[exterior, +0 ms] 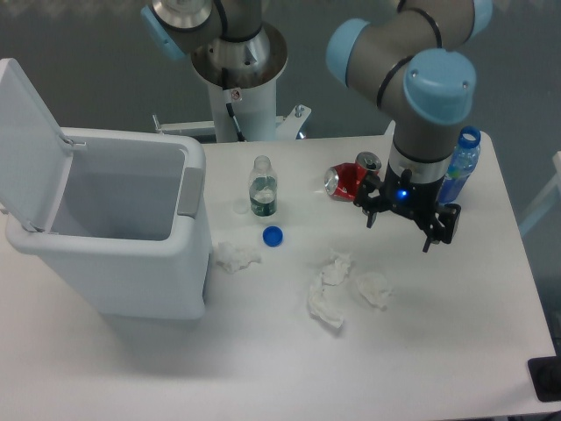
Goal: Close the trash can
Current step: 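Start moving the gripper from beside the red can toward the trash can, then swing the gripper over to the raised lid of the trash can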
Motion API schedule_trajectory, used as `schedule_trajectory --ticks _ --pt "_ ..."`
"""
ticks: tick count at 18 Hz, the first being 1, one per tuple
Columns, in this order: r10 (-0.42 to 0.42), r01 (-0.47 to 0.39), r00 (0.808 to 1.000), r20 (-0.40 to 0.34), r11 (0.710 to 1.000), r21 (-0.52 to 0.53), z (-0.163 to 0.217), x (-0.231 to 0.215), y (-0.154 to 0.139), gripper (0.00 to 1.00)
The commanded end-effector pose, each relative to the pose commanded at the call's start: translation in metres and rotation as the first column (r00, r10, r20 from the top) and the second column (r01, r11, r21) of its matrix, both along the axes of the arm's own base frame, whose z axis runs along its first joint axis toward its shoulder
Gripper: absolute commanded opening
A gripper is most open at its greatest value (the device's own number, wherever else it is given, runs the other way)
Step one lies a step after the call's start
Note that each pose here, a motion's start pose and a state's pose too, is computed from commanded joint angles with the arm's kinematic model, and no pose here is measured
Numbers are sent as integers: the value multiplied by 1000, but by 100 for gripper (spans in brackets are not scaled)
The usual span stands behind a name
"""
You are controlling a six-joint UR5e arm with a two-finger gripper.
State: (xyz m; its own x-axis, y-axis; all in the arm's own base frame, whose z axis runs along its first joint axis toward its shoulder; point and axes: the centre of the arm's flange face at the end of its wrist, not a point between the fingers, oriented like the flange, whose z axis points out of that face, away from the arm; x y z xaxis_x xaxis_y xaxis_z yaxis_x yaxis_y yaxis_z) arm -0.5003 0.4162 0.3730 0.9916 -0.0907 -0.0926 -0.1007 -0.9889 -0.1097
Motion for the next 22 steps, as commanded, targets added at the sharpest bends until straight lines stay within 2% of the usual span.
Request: schedule_trajectory --ticks 5,6,9,13,16,19,22 --pt "8 -8 1000 7 1000 5 -1 3 0 100" --pt "25 -25 1000 8 1000 16 0 4 3 100" --pt "189 -191 981 38 980 53 3 4 10 100" --pt "184 -188 981 54 977 96 17 27 26 100" --pt "276 -282 959 66 949 140 44 43 28 100" --pt "403 -412 911 85 892 186 78 68 32 100" --pt "466 -486 874 140 834 260 110 92 38 100"
